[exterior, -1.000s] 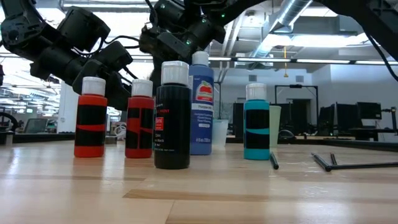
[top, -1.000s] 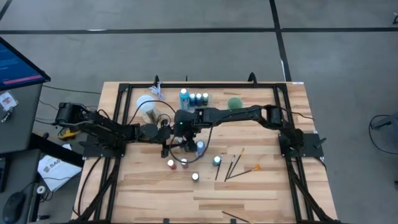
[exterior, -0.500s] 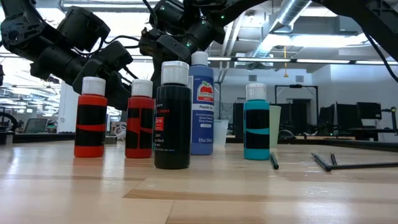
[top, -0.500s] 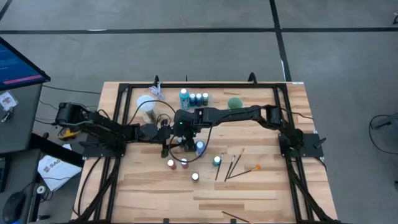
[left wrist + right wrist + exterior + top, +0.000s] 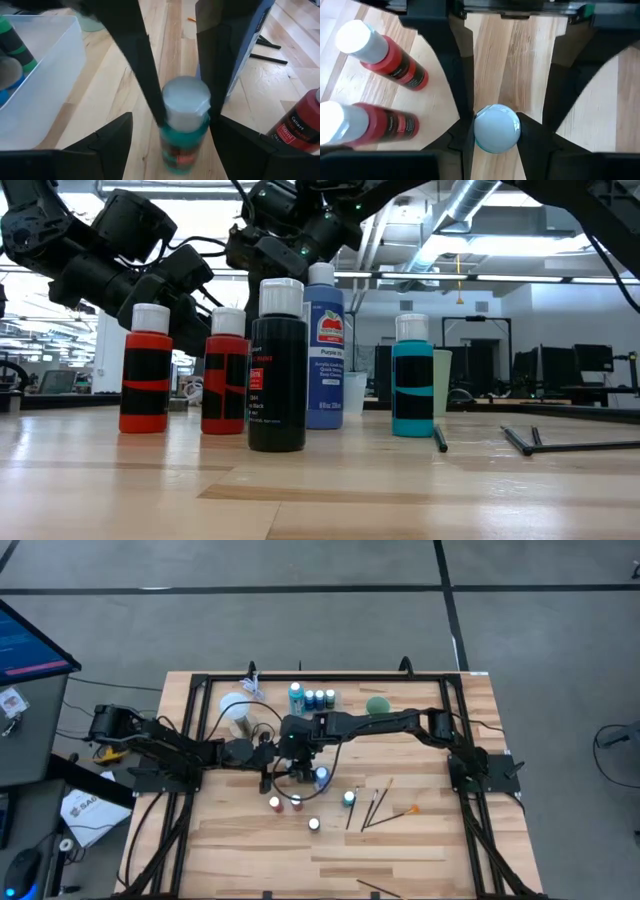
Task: Pick & Place Paint Supplies
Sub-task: Put the small light green paint bottle into the bin
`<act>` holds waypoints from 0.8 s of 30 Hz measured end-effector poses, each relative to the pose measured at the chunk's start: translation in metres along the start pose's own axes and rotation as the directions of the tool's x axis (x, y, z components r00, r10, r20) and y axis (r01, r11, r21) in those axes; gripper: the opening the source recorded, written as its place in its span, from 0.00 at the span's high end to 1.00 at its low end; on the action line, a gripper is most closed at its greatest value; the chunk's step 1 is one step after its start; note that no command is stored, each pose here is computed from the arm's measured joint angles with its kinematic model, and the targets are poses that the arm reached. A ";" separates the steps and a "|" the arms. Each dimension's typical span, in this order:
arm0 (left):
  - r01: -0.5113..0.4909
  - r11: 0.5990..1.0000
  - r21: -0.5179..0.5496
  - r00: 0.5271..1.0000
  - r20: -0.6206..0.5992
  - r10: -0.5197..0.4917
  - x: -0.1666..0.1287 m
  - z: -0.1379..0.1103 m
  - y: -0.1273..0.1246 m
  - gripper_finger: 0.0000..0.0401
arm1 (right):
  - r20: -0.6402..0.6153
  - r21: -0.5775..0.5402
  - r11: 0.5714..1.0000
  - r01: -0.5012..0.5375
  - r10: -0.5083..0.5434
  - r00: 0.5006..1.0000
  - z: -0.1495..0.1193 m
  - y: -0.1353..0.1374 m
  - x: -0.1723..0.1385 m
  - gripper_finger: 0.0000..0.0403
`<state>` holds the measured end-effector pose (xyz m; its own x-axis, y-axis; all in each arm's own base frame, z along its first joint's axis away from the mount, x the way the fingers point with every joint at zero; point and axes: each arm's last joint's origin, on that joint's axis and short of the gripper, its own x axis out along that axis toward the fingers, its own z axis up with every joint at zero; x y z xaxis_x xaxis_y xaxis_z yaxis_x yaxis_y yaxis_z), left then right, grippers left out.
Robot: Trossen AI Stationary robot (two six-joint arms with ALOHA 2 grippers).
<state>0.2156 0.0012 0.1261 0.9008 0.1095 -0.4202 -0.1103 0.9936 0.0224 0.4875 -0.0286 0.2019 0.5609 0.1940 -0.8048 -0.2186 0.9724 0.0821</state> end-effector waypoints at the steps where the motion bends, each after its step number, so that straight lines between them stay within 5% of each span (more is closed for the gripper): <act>1: 0.000 1.000 0.000 1.000 0.000 0.000 0.000 0.000 0.000 0.38 | -0.003 0.004 1.000 0.002 -0.002 1.000 0.000 -0.002 -0.003 0.73; 15: -0.006 1.000 0.001 1.000 -0.003 0.006 0.000 0.000 0.000 0.38 | 0.153 0.041 0.985 0.165 -0.170 0.974 0.011 -0.056 -0.119 0.72; 24: -0.014 1.000 0.000 1.000 -0.001 0.014 0.000 0.000 0.000 0.38 | 0.142 0.201 0.940 0.276 -0.307 0.941 -0.009 -0.104 -0.142 0.72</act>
<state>0.2157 0.0015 0.1261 0.8987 0.1229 -0.4210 -0.1225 0.9921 0.0282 0.4232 -0.1589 0.3024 0.7080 -0.0973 -0.6995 0.1096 0.9936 -0.0272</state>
